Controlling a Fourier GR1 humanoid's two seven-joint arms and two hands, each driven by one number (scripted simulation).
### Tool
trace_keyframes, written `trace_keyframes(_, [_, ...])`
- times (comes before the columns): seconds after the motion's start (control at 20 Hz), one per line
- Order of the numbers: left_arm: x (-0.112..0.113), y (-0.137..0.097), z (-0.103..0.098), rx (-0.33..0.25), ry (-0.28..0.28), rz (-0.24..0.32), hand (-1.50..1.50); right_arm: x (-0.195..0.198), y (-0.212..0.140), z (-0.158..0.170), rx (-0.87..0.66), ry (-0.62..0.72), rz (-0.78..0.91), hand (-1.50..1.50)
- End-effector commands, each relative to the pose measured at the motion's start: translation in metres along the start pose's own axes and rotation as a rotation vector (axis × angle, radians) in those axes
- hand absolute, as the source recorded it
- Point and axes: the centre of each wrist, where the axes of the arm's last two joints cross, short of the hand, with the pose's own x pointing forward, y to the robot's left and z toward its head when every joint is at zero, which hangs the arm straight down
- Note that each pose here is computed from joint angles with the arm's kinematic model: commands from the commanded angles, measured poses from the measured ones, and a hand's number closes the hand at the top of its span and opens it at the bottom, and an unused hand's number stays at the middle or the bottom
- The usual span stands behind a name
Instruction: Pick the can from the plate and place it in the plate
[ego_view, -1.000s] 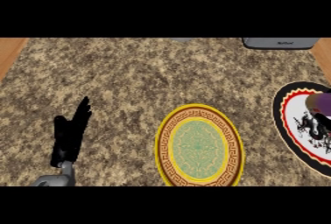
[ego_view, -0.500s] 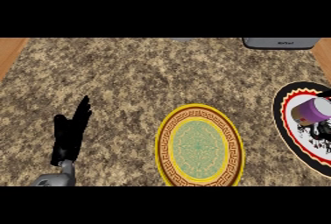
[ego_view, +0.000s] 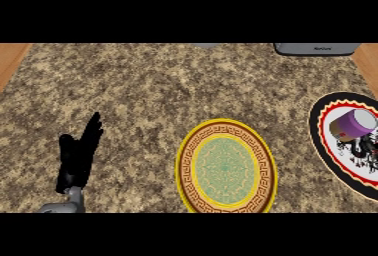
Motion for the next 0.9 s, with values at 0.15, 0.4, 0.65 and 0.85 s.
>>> trace_keyframes(0.15, [-0.008, -0.008, 0.008, -0.001, -0.01, 0.019, 0.0, -0.024, -0.043, 0.041, -0.072, -0.058, -0.292, -1.5])
trace_keyframes(0.4, [0.0, 0.012, -0.002, -0.017, -0.014, -0.006, 0.0, -0.038, -0.034, 0.052, -0.041, -0.073, -0.339, -1.5])
trace_keyframes(0.65, [0.01, -0.013, -0.003, 0.003, -0.012, -0.001, 0.0, -0.04, -0.019, 0.042, -0.038, -0.101, -0.34, -1.5])
trace_keyframes(0.85, [0.009, -0.008, -0.011, -0.005, 0.001, -0.015, 0.0, -0.047, -0.016, 0.052, -0.03, -0.119, -0.306, -1.5])
